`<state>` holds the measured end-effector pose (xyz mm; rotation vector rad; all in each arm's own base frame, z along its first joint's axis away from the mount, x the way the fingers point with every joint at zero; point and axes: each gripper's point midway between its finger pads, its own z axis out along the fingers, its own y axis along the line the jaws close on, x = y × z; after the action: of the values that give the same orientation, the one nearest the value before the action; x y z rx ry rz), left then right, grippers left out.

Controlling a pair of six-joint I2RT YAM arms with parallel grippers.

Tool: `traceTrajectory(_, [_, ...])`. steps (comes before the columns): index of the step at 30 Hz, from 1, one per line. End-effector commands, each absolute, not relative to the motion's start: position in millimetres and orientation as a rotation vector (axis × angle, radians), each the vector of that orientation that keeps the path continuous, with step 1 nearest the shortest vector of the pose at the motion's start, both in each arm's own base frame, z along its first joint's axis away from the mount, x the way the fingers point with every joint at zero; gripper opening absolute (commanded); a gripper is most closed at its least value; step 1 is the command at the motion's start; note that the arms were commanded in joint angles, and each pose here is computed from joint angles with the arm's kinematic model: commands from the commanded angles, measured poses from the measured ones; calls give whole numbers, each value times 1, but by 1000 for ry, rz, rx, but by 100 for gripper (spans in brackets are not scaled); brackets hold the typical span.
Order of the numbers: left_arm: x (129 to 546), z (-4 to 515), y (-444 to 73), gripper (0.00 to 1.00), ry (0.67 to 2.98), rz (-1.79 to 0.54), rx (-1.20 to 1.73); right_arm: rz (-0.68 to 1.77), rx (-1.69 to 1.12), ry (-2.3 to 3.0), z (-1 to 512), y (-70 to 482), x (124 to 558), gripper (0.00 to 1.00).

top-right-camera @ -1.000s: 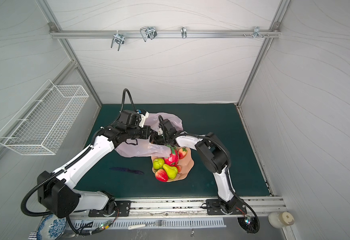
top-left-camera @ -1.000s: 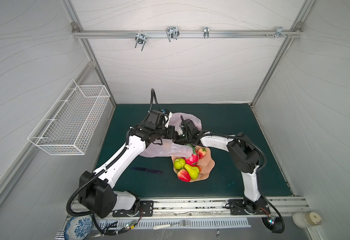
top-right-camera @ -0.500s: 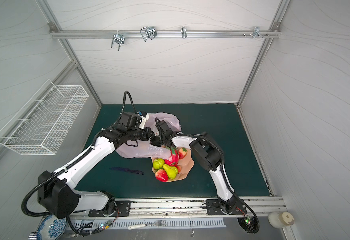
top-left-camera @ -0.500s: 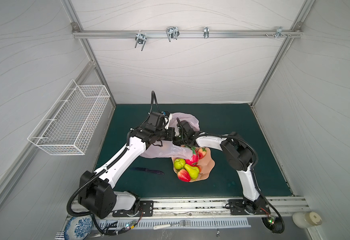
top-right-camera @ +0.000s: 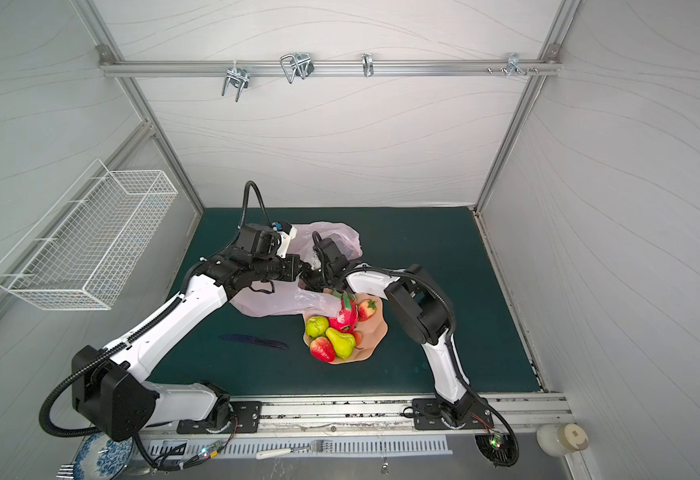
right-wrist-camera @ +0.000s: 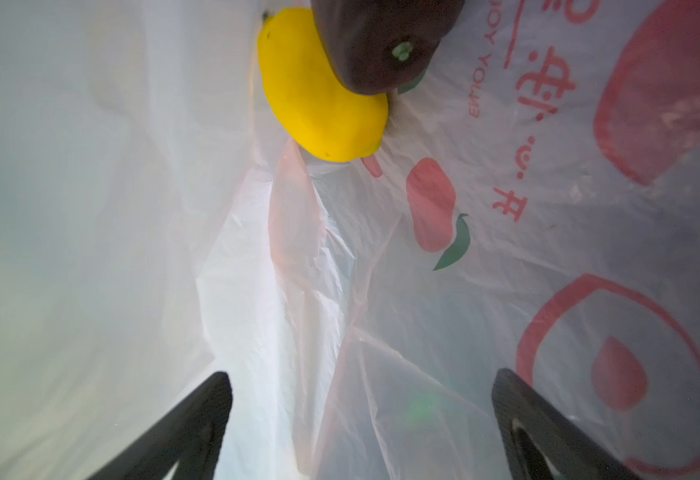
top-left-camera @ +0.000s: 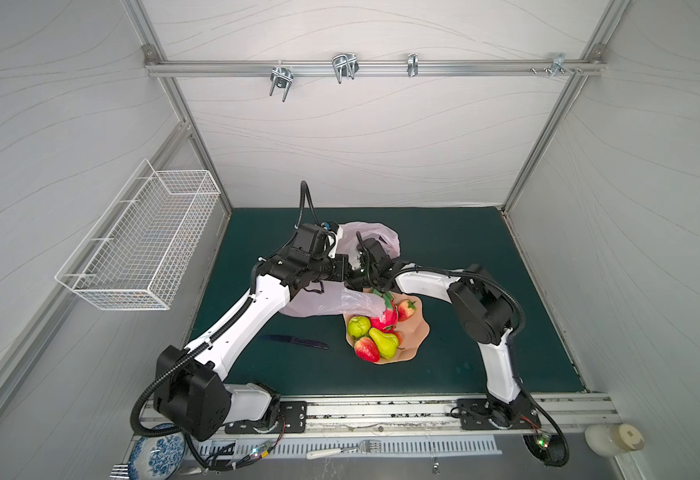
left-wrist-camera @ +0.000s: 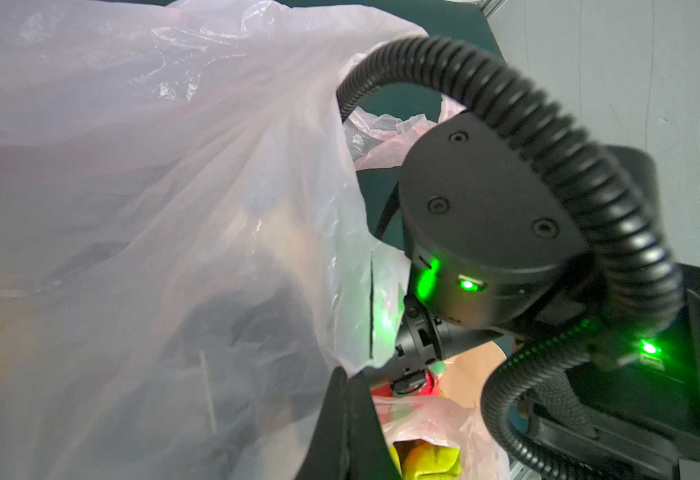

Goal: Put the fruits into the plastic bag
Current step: 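Release the lemon inside the bag by opening the right gripper, then pull the open right gripper up out of the bag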

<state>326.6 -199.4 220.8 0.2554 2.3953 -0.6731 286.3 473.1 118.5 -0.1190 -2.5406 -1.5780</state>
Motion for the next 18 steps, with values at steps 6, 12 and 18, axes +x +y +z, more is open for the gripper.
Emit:
traceTrajectory(6, [331,235,-194,0,2339,-662,251,-1594,-100,-2572,140,455,287,99])
traceTrajectory(12, [333,232,-192,0,2349,-656,242,-1562,-74,-2630,147,439,287,99])
traceTrajectory(18, [337,234,-190,0,2347,-653,233,-1523,-48,-2674,150,422,281,99])
